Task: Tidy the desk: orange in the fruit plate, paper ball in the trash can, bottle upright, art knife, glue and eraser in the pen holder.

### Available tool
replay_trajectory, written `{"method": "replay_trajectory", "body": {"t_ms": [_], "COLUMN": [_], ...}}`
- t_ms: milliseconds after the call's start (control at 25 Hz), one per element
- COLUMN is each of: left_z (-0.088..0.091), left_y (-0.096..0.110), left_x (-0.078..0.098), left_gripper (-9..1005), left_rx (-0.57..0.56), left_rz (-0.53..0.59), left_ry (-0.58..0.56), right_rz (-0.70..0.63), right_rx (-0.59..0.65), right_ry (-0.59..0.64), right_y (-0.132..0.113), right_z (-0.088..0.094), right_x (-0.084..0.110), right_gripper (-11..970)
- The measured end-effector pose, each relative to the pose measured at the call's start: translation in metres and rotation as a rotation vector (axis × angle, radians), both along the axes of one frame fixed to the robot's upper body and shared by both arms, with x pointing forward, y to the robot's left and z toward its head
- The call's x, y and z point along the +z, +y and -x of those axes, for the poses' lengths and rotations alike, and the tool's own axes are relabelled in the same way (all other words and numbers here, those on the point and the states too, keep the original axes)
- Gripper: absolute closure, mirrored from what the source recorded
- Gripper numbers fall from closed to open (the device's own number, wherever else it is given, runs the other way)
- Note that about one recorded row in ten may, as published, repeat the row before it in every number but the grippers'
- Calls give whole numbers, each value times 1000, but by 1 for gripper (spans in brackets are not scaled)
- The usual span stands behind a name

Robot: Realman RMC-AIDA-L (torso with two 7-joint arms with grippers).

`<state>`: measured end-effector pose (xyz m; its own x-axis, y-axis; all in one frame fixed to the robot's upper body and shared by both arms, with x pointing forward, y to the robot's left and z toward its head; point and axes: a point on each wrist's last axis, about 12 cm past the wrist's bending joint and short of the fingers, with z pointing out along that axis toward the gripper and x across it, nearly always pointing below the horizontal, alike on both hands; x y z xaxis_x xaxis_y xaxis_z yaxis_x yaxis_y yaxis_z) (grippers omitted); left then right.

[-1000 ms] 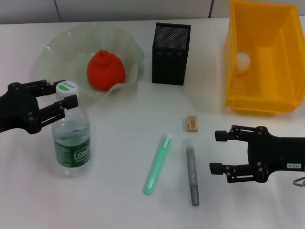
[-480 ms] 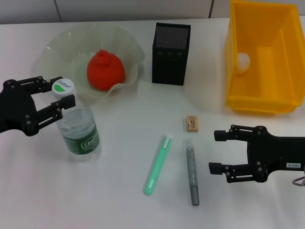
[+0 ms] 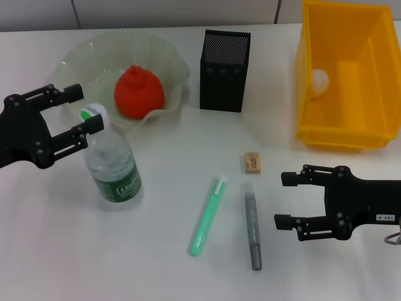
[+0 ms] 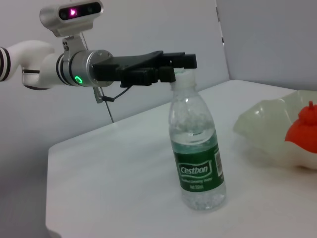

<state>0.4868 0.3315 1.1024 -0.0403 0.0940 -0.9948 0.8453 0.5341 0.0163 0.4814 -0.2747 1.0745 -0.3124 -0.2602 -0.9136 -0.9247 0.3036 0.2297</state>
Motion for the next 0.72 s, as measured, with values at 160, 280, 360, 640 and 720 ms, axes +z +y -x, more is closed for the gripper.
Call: {"method": "replay_trajectory", "body": {"t_ms": [160, 280, 360, 640, 720], "left_z": [0, 3, 7, 33, 49], "left_y": [2, 10, 17, 41, 36], "left_x": [1, 9, 16, 22, 10], "left_gripper": [336, 286, 253, 206, 207], "left_rx": [5, 27, 51, 117, 49], "left_rz": [0, -1, 6, 26, 18], "left_ry": [-8, -47, -79, -123, -116], "right_rz": [12, 14, 17, 106, 214], "right_rx": [2, 6, -4, -89, -141], "right_ry": [11, 3, 1, 83, 127], "right_y": [-1, -2, -4, -6, 5], "right_z": [0, -1, -3, -23, -35], "right_x": [-1, 3, 9, 64, 109], "right_gripper": [116, 116, 116, 117, 117]}}
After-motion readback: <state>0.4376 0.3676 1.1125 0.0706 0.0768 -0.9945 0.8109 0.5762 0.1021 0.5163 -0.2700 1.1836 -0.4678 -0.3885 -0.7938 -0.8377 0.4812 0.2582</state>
